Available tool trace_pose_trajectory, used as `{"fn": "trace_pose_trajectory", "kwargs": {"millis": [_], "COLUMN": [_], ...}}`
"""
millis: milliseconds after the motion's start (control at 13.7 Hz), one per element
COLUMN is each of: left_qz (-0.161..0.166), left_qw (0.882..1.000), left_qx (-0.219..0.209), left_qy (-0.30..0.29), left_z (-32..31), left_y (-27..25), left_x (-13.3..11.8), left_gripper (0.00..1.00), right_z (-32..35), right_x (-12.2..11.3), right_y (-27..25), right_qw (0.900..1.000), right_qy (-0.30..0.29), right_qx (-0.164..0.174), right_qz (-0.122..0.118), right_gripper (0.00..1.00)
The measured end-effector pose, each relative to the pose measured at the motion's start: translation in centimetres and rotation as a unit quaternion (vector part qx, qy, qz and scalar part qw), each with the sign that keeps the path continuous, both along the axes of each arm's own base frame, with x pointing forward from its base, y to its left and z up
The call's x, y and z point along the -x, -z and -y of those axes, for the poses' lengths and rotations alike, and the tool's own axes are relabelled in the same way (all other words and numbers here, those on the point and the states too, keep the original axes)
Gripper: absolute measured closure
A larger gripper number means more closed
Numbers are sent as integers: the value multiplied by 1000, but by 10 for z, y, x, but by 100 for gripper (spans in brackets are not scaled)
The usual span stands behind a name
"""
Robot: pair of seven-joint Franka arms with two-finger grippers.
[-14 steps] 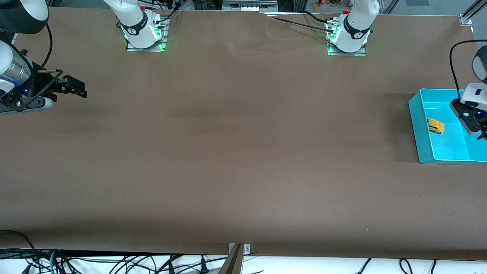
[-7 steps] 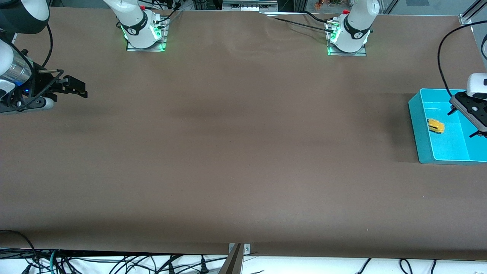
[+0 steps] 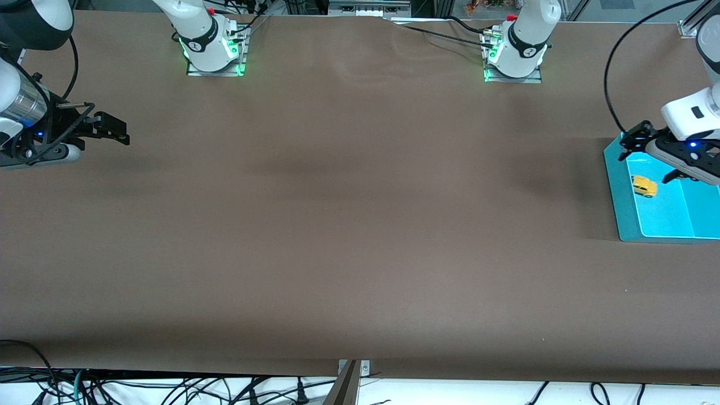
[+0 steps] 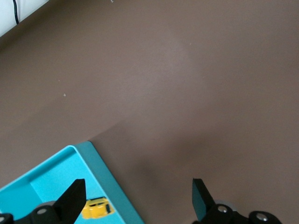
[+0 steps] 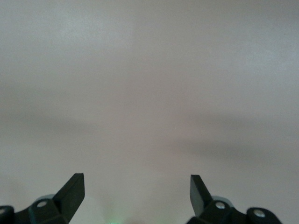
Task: Wind and store yellow beetle car
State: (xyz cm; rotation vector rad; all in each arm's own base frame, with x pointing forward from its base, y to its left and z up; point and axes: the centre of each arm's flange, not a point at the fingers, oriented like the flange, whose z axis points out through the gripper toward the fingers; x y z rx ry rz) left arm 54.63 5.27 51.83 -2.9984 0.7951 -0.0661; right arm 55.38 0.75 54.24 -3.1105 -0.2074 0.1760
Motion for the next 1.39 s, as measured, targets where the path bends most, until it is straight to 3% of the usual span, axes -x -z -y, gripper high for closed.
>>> {"fn": "trace_pose_trajectory", "kwargs": {"millis": [219, 511, 949, 1387], "left_qz": [-29, -29, -31, -26], "left_qw": [994, 976, 969, 974], "left_qx": [12, 67, 52, 26], "left_qy": [-100, -205, -238, -222], "left_z": [49, 81, 76, 92], "left_y": [-31, -56, -61, -63], "left_x": [-1, -15, -13, 8], "left_gripper": [0, 0, 0, 0], "right_z": [0, 0, -19, -19], "right_x": [0, 0, -1, -3], "right_y": [0, 1, -2, 2], "right_qw": [1000, 1000, 1000, 1000], "right_qy": [0, 0, 12, 20], "right_qx": [0, 0, 3, -5], "right_qz": [0, 0, 3, 1], "right_gripper": [0, 0, 0, 0]}}
